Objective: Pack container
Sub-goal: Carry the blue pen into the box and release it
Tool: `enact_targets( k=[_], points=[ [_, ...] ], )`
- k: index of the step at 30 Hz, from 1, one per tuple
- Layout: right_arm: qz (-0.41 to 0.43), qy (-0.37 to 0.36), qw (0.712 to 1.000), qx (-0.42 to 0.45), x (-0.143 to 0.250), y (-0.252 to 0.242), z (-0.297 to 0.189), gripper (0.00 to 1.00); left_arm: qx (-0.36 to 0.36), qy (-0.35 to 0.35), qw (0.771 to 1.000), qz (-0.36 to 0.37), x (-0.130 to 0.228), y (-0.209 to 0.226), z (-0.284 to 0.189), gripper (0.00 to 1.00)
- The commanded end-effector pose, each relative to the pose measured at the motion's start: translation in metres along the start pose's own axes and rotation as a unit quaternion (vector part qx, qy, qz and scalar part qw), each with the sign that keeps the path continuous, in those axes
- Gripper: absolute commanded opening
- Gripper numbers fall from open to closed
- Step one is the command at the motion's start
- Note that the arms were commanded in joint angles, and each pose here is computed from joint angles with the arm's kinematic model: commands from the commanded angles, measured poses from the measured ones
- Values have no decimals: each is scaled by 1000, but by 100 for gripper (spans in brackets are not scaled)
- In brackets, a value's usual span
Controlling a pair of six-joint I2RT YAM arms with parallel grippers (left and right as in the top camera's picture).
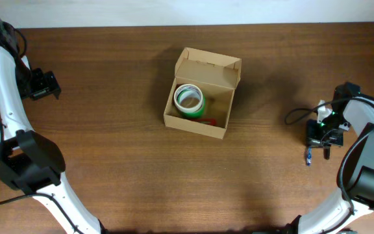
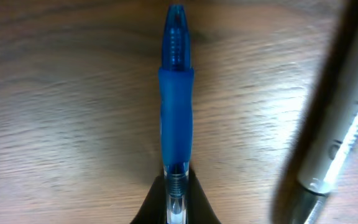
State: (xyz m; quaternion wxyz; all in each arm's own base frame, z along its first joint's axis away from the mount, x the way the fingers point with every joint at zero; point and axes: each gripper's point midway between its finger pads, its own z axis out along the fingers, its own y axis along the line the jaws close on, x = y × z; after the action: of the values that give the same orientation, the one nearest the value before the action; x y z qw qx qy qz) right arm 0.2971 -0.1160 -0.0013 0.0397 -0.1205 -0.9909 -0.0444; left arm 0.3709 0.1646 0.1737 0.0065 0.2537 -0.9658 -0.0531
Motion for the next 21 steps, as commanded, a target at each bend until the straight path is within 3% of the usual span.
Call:
enact_targets(
  k=[1,8,13,16,17,21],
  points=[
    [-41,-29,997,-53,-24,38,-18,4,3,5,1000,5,0,0,3,100],
    [-147,-115,982,-41,-65,116,-124,4,3,5,1000,5,0,0,3,100],
    [-247,-215,944,-37,-71,202,-224,4,3,5,1000,5,0,0,3,100],
    [-324,-266,907,-46,-59,258,-262,4,3,5,1000,5,0,0,3,100],
    [-431,-278,857,-45,-40,298,-269,4,3,5,1000,5,0,0,3,100],
    [-545,-253,798,-42,-8,350,-248,4,3,5,1000,5,0,0,3,100]
  ],
)
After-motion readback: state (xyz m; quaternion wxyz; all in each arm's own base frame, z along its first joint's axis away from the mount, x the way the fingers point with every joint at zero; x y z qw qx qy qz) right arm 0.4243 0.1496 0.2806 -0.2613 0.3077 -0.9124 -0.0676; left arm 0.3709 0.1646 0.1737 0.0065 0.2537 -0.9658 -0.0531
